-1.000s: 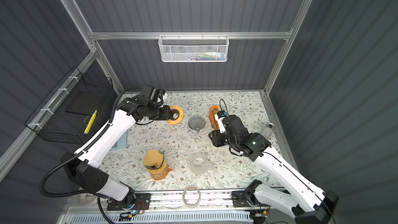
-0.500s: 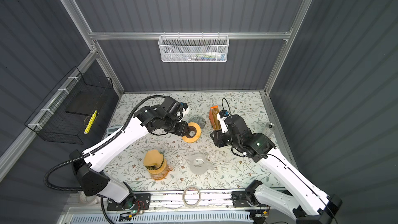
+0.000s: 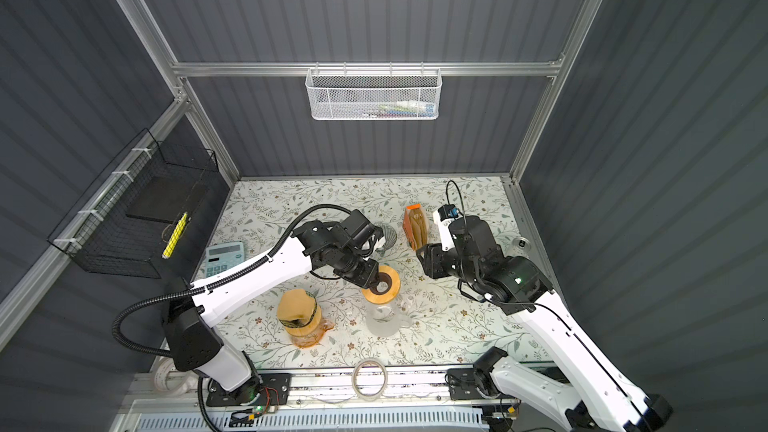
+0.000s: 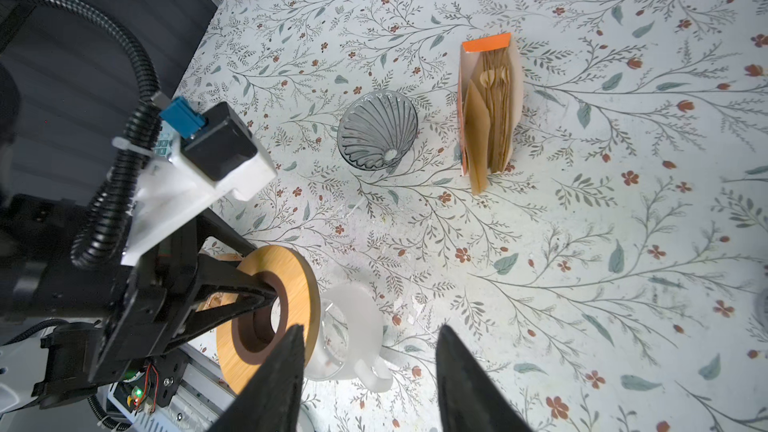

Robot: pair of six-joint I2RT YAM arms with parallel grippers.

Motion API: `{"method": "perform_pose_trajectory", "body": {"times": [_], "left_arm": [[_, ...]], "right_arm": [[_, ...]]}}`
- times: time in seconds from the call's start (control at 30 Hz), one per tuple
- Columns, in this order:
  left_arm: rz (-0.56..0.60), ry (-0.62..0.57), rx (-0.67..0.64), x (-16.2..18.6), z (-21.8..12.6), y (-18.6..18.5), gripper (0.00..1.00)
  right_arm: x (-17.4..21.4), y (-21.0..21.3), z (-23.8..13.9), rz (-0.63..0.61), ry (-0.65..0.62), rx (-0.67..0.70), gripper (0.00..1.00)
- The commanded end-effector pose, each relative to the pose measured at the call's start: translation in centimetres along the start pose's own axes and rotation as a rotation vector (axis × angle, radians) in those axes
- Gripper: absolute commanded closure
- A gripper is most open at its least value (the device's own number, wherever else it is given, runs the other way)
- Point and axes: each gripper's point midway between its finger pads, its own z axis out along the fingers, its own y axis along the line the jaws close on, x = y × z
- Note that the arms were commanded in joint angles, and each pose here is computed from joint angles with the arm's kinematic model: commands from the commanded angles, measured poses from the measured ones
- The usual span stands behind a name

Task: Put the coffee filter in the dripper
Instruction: 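Lift and carry the wooden ring over the frosted pitcher with the left gripper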

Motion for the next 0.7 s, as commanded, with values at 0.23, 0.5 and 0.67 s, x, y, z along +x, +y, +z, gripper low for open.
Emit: {"method": "perform_pose_trajectory", "body": {"times": [0.23,0.5,0.67], "left_arm": [[-0.075,0.018,0.018,1.0,3.0,-0.5,0.89],[-0.088,0.076,-0.017,2.9,5.3,0.1,0.88],[-0.085,0.083,-0.036,3.1,5.7,0.3,0.87]], "right_arm": [[1.1,-0.7,0.5,0.044,0.018,-0.002,0.46],[1.5,-0.8,1.1,0.053,0.034,-0.008,0.46],[1.6,-0.7,1.2,0.057,0.037,-0.015,0.46]]}}
